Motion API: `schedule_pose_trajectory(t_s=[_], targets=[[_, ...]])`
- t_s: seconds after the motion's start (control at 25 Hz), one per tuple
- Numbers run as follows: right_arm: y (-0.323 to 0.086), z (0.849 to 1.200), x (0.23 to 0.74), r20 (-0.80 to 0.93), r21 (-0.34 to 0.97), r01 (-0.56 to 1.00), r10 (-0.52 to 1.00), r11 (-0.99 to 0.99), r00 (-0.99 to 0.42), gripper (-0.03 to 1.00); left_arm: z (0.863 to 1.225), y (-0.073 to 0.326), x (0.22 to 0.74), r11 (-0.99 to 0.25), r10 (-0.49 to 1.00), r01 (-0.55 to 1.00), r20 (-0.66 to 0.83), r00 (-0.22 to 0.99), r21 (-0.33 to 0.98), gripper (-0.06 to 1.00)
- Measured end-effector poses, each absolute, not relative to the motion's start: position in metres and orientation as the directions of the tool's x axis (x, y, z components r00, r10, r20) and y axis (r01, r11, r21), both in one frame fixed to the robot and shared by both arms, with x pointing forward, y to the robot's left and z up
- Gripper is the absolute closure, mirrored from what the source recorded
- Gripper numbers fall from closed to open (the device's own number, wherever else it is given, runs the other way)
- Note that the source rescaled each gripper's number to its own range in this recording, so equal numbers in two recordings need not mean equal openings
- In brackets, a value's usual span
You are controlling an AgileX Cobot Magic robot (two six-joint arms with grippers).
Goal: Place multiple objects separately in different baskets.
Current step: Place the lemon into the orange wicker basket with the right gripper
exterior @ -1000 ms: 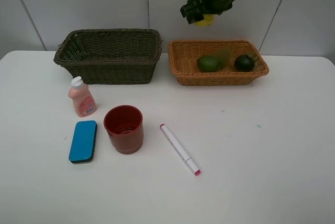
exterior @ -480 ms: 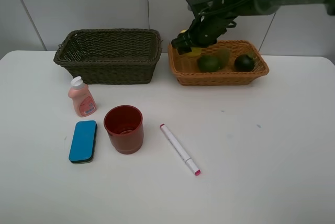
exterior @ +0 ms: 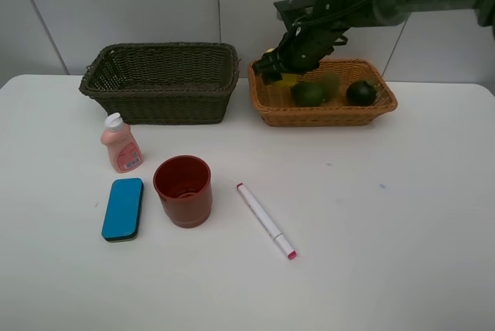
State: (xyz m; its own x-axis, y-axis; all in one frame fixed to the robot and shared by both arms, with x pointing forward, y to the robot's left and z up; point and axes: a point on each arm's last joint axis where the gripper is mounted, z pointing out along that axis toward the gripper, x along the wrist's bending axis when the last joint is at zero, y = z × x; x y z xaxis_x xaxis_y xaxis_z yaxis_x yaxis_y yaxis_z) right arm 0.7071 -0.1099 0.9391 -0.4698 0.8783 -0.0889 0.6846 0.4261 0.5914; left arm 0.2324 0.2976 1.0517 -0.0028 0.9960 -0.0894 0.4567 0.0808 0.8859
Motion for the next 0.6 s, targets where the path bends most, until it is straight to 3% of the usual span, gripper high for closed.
schedule_pose_trajectory(t_s=[0.36, 0.4, 0.52, 0.6], targets=[[-0.1111, 0.9361, 0.703, -0.075, 0.546, 0.718, 0.879, 0.431, -0.471, 0.39, 1.0517, 0.2976, 0.2324, 0.081, 0.996, 0.457, -0.089, -0.003, 0.886, -0.06], [-0.1112, 0.9359, 0.7027, -0.074, 0.542, 0.721, 0.879, 0.432, -0.471, 0.37, 1.0517, 0.2976, 0.2324, 0.081, 0.996, 0.457, -0.089, -0.003, 0.886, -0.06], [-0.1114, 0.9357, 0.7024, -0.063, 0.54, 0.732, 0.887, 0.416, -0.458, 0.1, 1.0517, 0.2976, 0.2324, 0.081, 0.996, 0.457, -0.089, -0.003, 0.886, -0.06], [-0.1114, 0.9357, 0.7024, -0.056, 0.541, 0.738, 0.893, 0.403, -0.447, 0.01, 1.0517, 0.2976, 0.2324, 0.081, 0.996, 0.457, -0.089, -0.003, 0.886, -0.06]])
